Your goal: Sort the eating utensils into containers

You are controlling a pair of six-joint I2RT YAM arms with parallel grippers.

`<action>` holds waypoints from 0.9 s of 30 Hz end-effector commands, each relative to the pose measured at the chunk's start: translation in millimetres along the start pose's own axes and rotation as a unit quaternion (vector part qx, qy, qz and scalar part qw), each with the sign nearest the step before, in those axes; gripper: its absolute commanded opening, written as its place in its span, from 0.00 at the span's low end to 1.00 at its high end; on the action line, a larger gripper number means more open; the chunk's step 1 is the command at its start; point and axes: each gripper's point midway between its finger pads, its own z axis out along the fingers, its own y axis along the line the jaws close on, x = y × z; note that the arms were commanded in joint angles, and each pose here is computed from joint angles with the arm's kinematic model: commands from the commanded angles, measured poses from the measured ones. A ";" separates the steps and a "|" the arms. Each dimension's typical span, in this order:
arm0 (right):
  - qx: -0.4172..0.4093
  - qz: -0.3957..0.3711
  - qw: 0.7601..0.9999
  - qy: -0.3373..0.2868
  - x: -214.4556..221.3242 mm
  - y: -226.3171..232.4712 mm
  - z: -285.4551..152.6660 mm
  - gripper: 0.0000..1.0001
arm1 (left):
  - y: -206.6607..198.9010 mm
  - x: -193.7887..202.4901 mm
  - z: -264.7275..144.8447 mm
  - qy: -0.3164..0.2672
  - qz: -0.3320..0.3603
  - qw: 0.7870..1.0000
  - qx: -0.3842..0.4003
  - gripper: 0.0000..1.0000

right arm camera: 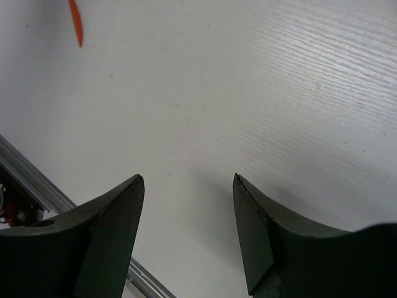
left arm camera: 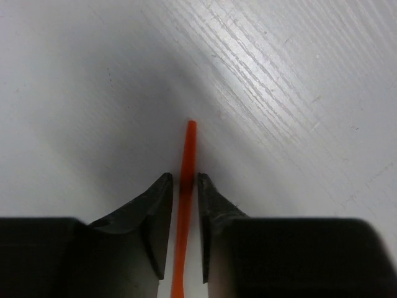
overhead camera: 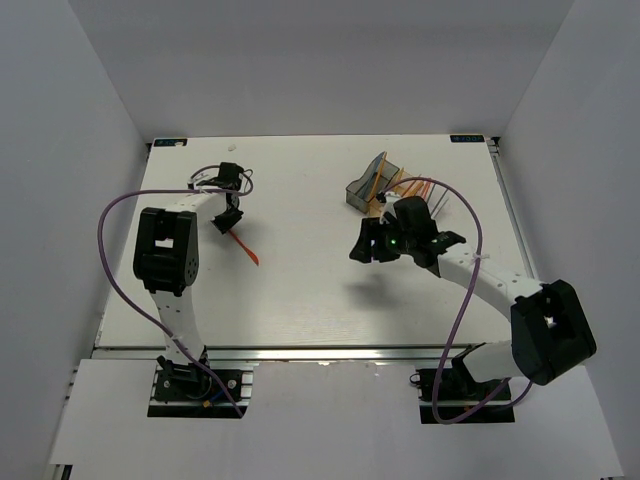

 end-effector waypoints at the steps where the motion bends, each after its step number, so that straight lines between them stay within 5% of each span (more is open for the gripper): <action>1: -0.061 -0.016 0.998 -0.021 -9.1 24.0 -4.5 0.64 | 9.6 17.5 6.6 0.035 0.009 0.999 -0.007 0.32; 7: -0.139 -0.010 0.990 -0.020 -4.3 49.4 -8.7 0.64 | 10.8 47.9 17.1 0.089 0.051 0.995 0.012 0.00; 11: -0.180 -0.013 0.983 -0.019 -2.3 62.0 -12.3 0.66 | 9.0 51.5 2.1 0.088 0.045 0.993 0.058 0.00; 15: -0.224 -0.006 0.974 -0.016 -1.2 73.5 -7.4 0.89 | -21.6 46.2 -44.0 0.055 0.037 0.982 0.177 0.00; 22: -0.235 0.022 0.971 -0.030 -14.3 89.3 18.0 0.89 | -69.8 99.2 -136.5 0.081 0.115 0.919 0.368 0.00; 27: -0.158 0.028 0.985 -0.060 -23.6 85.9 38.0 0.89 | -85.4 127.7 -184.2 0.094 0.115 0.876 0.459 0.00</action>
